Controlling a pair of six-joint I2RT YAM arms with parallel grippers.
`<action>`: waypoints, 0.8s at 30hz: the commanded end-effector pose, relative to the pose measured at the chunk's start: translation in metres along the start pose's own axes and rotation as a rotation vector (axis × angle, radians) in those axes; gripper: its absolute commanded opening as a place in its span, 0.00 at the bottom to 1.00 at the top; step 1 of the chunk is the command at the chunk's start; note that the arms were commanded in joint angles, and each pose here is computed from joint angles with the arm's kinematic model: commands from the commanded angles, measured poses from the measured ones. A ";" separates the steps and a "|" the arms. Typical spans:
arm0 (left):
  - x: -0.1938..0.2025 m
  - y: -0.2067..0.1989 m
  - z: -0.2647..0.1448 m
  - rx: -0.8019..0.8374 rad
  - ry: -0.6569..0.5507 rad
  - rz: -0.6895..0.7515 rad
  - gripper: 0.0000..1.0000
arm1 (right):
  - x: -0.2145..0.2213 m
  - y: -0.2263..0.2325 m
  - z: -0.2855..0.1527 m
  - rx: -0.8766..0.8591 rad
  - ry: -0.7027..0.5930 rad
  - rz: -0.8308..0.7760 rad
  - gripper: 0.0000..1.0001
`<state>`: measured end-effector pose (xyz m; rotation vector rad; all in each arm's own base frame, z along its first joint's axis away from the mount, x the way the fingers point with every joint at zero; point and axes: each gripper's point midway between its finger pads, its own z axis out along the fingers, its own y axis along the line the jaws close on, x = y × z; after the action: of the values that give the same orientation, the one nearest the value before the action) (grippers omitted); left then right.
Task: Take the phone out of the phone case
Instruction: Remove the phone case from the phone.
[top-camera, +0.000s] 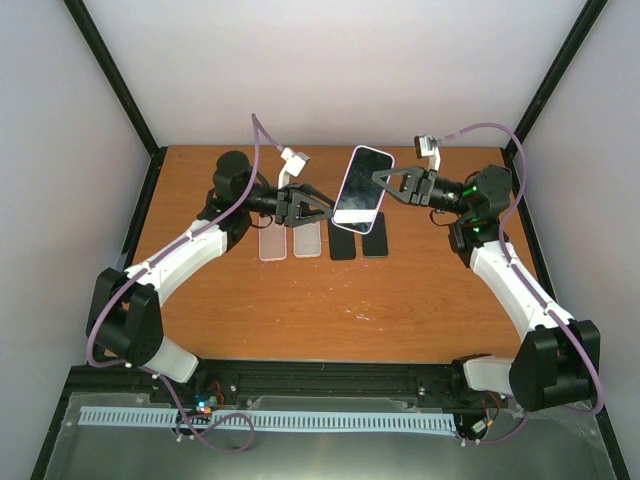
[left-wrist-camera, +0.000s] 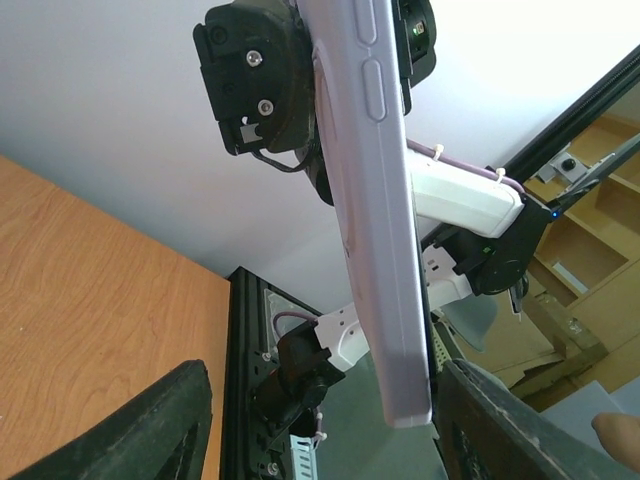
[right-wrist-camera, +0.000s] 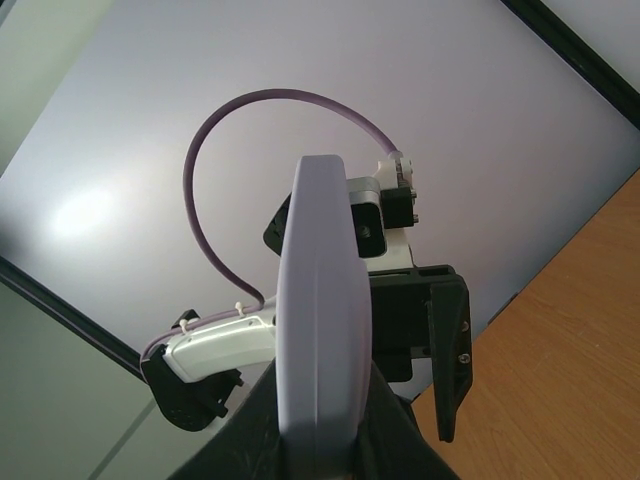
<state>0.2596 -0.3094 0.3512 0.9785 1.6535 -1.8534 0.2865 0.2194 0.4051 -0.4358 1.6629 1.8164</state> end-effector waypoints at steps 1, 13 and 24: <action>-0.006 0.001 0.003 -0.006 -0.009 0.043 0.63 | -0.008 0.032 0.002 -0.046 -0.010 -0.110 0.03; -0.005 0.036 0.002 -0.125 -0.053 -0.014 0.55 | -0.005 0.043 0.003 -0.076 0.001 -0.124 0.03; -0.005 0.069 -0.002 -0.243 -0.085 -0.059 0.47 | 0.001 0.053 0.005 -0.114 0.017 -0.114 0.03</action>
<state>0.2769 -0.3128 0.3397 0.9172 1.6904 -1.7632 0.2906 0.2178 0.4063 -0.4236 1.6473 1.7995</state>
